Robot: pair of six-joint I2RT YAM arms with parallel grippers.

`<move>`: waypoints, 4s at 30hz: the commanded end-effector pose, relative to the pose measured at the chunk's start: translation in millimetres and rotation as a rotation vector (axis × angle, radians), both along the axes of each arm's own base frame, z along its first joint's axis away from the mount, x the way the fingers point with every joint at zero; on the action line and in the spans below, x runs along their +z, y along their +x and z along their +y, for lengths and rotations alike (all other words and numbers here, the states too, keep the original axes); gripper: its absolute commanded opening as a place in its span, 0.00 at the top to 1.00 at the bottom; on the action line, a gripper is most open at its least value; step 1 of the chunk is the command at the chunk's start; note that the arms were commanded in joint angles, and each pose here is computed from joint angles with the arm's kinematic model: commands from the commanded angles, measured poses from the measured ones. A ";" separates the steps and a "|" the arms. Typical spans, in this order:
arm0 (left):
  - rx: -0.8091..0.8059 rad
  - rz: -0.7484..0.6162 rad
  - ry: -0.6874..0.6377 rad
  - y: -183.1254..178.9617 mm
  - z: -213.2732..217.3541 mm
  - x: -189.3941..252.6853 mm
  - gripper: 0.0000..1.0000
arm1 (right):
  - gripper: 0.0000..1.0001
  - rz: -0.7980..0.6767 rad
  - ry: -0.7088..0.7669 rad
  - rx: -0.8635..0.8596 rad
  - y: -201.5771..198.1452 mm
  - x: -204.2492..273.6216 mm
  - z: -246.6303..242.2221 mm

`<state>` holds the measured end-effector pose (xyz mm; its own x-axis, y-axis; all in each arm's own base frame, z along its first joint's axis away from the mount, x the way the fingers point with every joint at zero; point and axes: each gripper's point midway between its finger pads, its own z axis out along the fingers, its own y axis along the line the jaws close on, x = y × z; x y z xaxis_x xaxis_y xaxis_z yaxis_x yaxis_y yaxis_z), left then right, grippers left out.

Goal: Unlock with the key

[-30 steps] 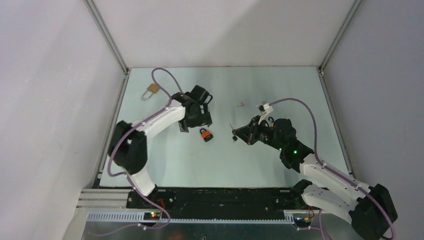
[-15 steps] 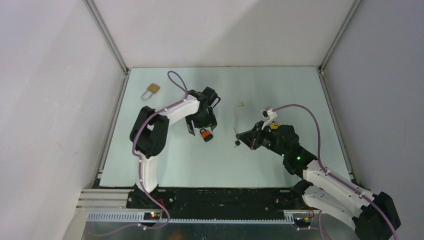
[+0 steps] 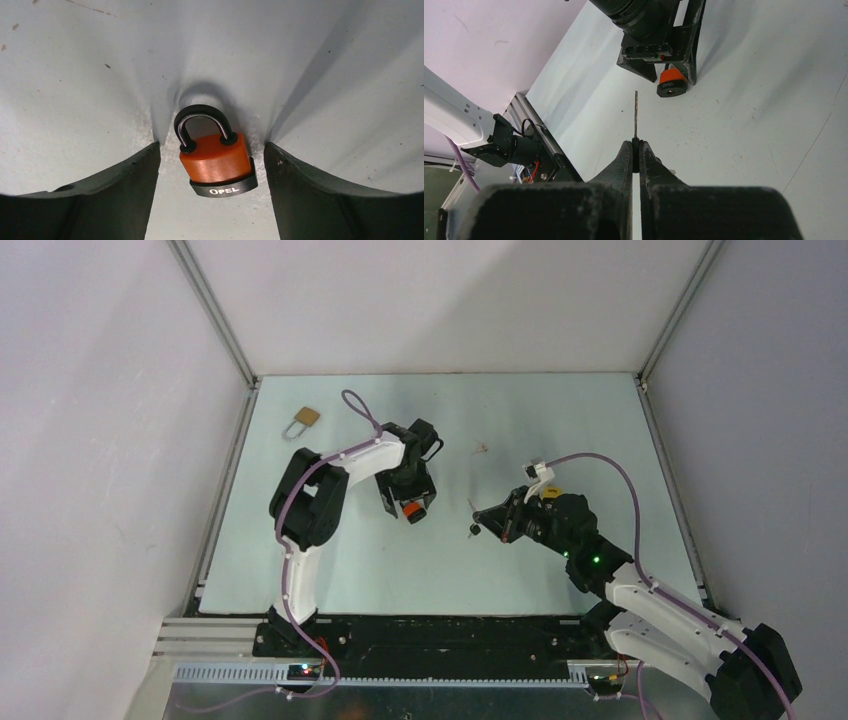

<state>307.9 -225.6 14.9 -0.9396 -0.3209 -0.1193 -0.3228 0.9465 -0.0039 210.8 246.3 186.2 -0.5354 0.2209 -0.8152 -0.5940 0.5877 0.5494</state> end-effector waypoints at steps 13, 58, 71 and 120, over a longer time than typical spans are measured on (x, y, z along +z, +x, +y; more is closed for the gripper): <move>0.191 -0.013 0.019 1.3 8.3 -1.1 0.30 | 1.00 -0.036 0.046 0.024 0.2 0.8 11.1; 0.228 -0.165 -0.294 -23.3 -33.0 116.6 0.97 | 1.00 0.103 0.240 0.229 3.8 -44.2 81.5; 0.214 -0.193 -0.309 -28.0 -38.2 127.1 0.99 | 1.00 0.141 0.270 0.190 23.0 -49.3 87.4; 0.134 -0.294 -0.325 -36.0 -50.8 155.4 1.00 | 1.00 0.147 0.308 0.158 31.4 -38.7 81.7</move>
<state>273.6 -260.2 123.3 -0.8341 -0.5096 -0.2110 -0.4466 0.8485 -0.2838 228.6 326.5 118.7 -0.7434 0.2876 -0.6039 -0.5165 0.3270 0.7914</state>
